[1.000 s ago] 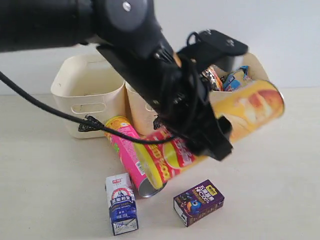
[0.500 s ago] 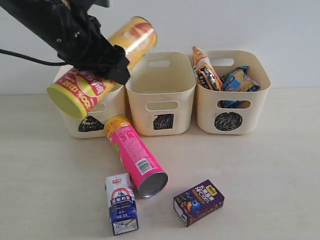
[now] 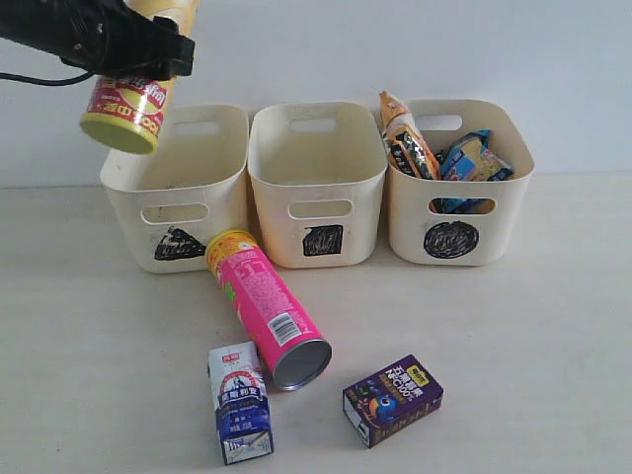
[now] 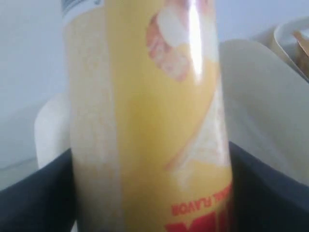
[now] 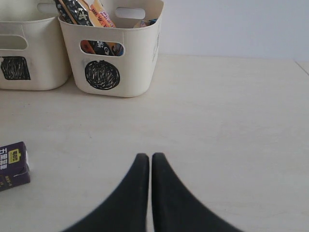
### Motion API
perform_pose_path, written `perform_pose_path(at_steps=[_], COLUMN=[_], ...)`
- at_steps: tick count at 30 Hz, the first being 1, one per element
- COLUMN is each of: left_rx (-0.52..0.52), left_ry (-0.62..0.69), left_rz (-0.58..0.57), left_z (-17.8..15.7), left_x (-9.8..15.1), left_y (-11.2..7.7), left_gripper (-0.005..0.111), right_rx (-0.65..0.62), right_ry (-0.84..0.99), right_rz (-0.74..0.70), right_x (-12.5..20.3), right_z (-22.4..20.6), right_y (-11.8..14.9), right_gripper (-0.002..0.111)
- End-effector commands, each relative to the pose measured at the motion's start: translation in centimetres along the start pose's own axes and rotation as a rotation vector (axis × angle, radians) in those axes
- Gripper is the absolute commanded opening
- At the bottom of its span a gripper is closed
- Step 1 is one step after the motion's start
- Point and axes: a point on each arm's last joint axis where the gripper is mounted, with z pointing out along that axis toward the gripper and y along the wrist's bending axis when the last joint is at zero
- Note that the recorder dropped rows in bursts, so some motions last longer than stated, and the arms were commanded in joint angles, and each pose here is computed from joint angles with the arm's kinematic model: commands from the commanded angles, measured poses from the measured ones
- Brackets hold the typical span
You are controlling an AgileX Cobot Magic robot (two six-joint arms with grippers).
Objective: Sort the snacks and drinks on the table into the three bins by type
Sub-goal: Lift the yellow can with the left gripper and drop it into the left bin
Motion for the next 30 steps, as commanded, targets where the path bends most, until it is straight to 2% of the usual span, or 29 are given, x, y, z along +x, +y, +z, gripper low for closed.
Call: perform_pose_path(at_steps=[1,7,10,15,19,23,26,27,30], left_rx=[-0.023,-0.049,-0.067,-0.090,-0.092,-0.092,-0.092,-0.092,-0.092], left_ry=[-0.120,-0.073,-0.057,-0.051,-0.056,-0.053,-0.052,-0.053,-0.051], left_rz=[-0.014,-0.001,-0.052,-0.084,-0.098,-0.098,-0.098,-0.098,-0.098], left_z=[2.6,7.0,8.8,10.7,11.6,12.1,12.1,12.1,12.1], left_x=[-0.1,1.6,2.5,3.9,4.4,4.8,4.9,4.9,4.9], left_y=[0.3,1.5,2.7,4.0,4.1,4.1,4.1,4.1,4.1], left_gripper=[0.004,0.004,0.004,0.004,0.005,0.021,0.038,0.048,0.066], right_rx=[0.003,0.003,0.003,0.003,0.003,0.003,0.003,0.003,0.003], right_ry=[-0.009,-0.009,-0.009,-0.009,-0.009,-0.009,-0.009,-0.009,-0.009], right_rz=[-0.004,-0.004,-0.004,-0.004,-0.002,-0.006,-0.006,-0.006,-0.004], right_x=[0.1,0.1,0.1,0.1,0.1,0.1,0.1,0.1,0.1], right_z=[0.0,0.0,0.0,0.0,0.0,0.0,0.0,0.0,0.0], right_y=[0.0,0.0,0.0,0.0,0.0,0.0,0.0,0.0,0.0], right_gripper=[0.000,0.000,0.000,0.000,0.000,0.000,0.000,0.000,0.000])
